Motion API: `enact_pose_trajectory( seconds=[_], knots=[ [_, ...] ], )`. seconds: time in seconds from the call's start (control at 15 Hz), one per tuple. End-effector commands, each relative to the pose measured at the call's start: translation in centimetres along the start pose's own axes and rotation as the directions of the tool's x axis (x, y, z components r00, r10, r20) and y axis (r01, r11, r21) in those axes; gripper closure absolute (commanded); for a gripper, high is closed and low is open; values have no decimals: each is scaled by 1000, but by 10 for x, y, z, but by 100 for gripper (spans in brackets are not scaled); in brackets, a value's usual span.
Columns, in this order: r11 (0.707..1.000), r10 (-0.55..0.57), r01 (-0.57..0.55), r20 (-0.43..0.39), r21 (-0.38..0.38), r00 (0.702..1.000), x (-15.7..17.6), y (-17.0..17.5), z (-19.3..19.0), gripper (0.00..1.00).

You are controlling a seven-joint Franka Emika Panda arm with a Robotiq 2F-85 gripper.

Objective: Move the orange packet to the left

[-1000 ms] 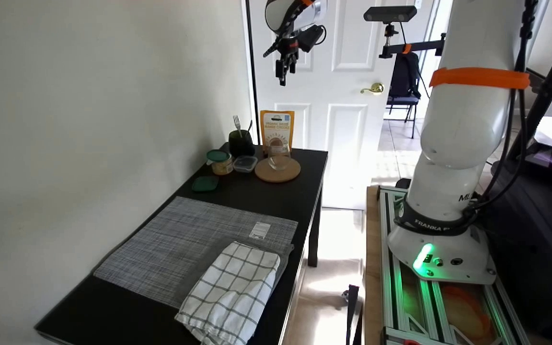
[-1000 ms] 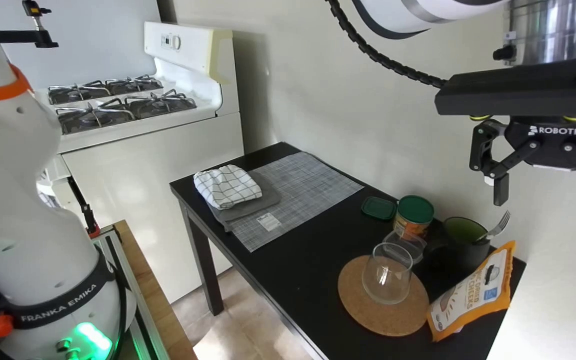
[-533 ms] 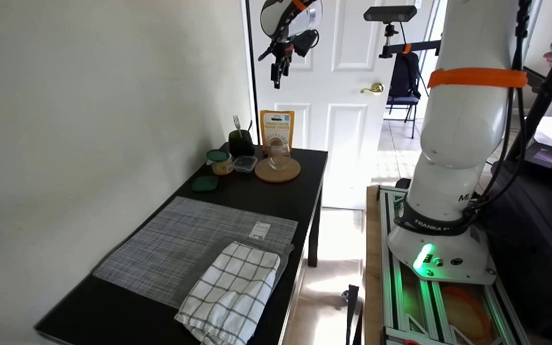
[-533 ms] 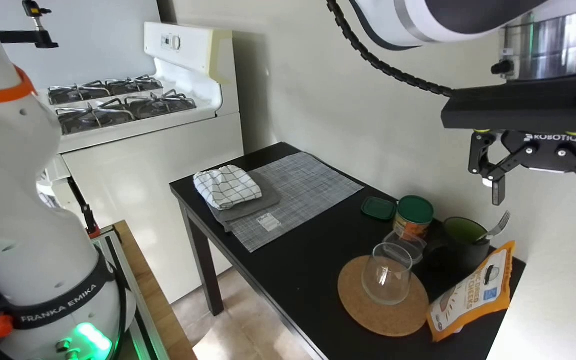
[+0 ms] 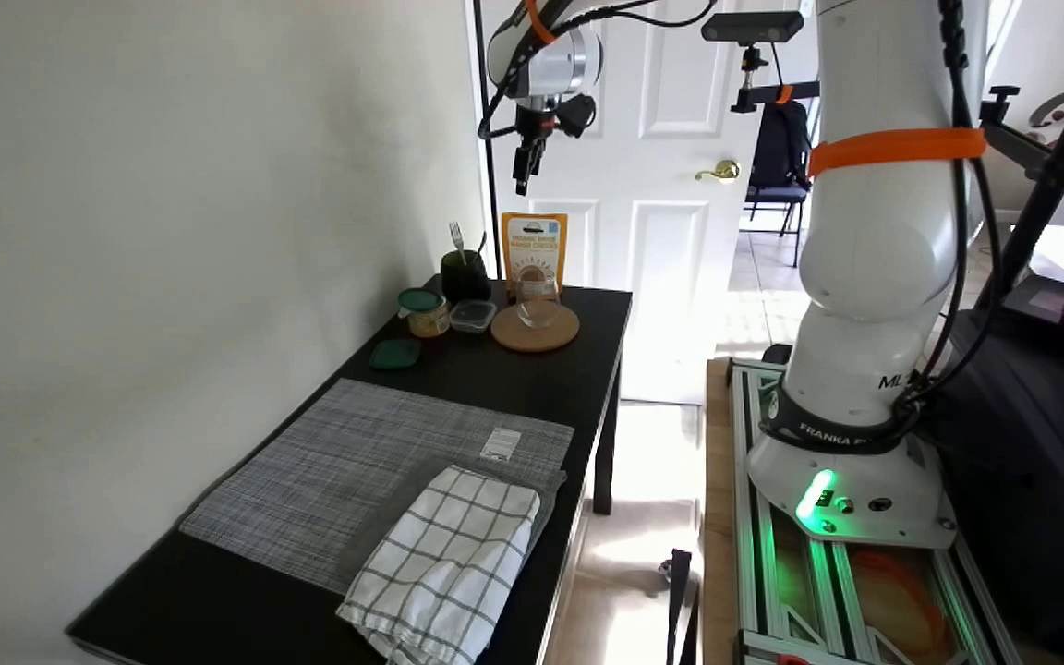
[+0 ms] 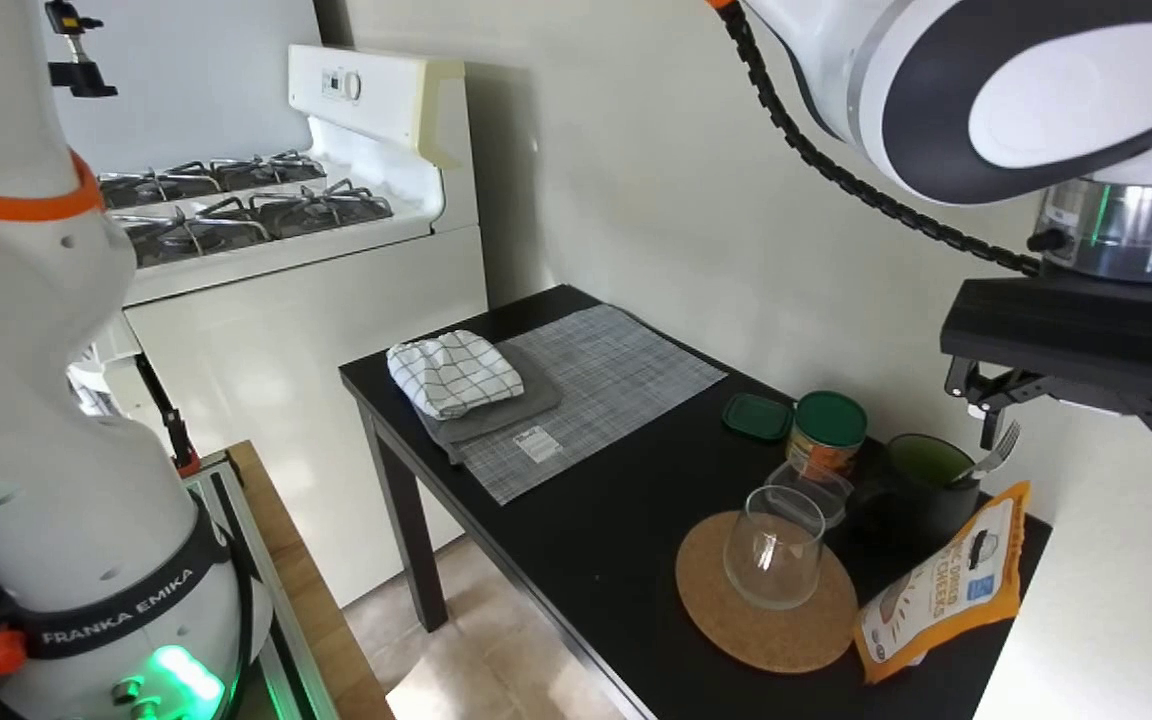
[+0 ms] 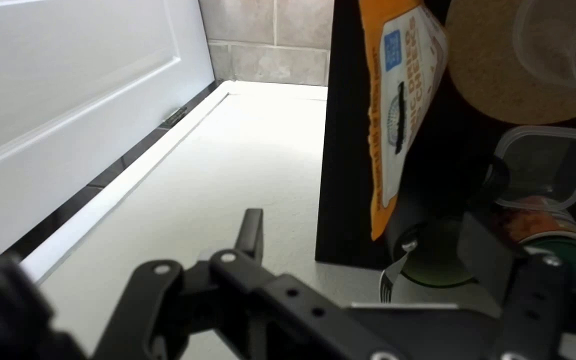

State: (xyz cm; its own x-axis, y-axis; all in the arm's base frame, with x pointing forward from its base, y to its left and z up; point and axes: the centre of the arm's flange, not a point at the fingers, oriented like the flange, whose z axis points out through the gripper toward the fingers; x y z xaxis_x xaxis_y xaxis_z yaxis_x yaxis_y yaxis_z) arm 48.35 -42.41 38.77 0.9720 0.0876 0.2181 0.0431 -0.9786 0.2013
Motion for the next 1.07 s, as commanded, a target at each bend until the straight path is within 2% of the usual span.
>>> enact_pose_trajectory(
  seconds=[0.0, 0.47, 0.53, 0.6, 0.8, 1.0],
  knots=[
    [996, -39, 39, -5, 83, 999, 10, 24, 28, 0],
    [981, -114, 105, 49, 163, 992, 20, 17, 62, 0],
    [979, -120, 109, 56, 170, 991, 21, 15, 66, 3],
    [978, -129, 116, 63, 176, 990, 23, 14, 69, 17],
    [975, -139, 121, 80, 189, 987, 26, 11, 77, 37],
    [975, -147, 124, 113, 187, 983, 26, 10, 81, 61]
  ],
)
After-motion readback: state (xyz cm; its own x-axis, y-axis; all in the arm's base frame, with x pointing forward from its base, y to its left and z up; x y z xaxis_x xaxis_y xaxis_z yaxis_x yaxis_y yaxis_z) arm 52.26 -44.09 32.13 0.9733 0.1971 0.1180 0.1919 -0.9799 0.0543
